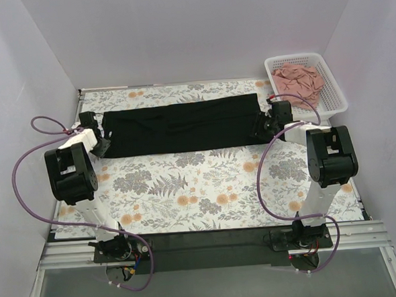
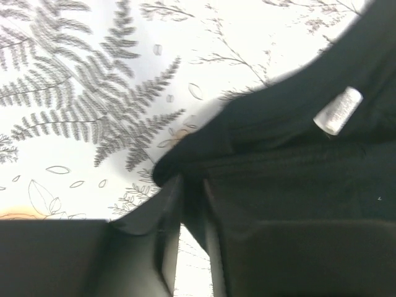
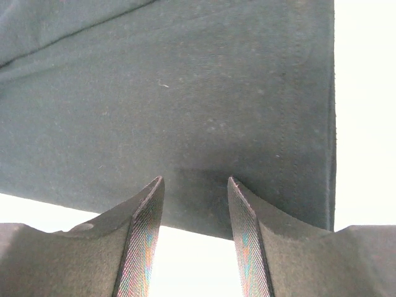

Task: Fold and stack the t-shirts
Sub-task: Fold the tshirt

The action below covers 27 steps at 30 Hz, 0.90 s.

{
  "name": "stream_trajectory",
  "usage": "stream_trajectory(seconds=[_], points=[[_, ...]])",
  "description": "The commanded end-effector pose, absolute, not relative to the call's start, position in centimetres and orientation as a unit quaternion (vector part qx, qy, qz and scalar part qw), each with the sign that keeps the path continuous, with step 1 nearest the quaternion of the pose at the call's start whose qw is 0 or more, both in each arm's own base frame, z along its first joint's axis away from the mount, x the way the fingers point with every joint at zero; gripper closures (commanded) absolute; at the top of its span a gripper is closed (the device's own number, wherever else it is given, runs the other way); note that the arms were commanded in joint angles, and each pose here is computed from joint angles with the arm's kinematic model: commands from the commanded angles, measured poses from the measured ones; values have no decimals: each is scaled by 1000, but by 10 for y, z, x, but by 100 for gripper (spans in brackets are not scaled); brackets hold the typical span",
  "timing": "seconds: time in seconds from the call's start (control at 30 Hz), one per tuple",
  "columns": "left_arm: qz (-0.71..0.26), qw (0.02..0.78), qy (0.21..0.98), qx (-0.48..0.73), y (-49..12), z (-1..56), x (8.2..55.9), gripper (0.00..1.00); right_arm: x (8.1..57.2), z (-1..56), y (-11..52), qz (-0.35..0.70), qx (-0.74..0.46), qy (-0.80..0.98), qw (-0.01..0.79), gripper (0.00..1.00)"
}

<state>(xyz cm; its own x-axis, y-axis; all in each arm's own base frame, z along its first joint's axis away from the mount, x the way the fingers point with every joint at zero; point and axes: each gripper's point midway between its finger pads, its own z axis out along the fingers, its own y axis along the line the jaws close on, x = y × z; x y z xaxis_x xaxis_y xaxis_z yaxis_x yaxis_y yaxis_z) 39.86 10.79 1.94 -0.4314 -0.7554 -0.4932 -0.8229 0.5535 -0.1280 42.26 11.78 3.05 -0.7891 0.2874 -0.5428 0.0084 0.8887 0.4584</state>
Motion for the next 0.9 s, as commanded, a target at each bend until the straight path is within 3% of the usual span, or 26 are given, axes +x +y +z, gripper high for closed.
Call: stream_trajectory(seconds=[0.0,0.27,0.4,0.57,0.73,0.77,0.87], points=[[115,184,840,-498,126,-8,347,86,390,-3,86,170,130,941,260,47],[143,157,831,-515,129,-10,311,88,329,-16,74,150,143,957,205,46],[145,176,817,-530,131,6,301,83,283,-24,65,126,133,967,178,44],[118,241,794,-546,128,42,301,63,250,-15,56,111,122,968,192,43],[89,298,784,-538,126,80,311,45,271,39,73,124,47,949,285,40],[81,315,780,-534,126,92,314,35,275,47,76,118,34,948,294,39],[56,344,792,-502,111,115,327,26,293,75,103,106,-36,937,331,38]])
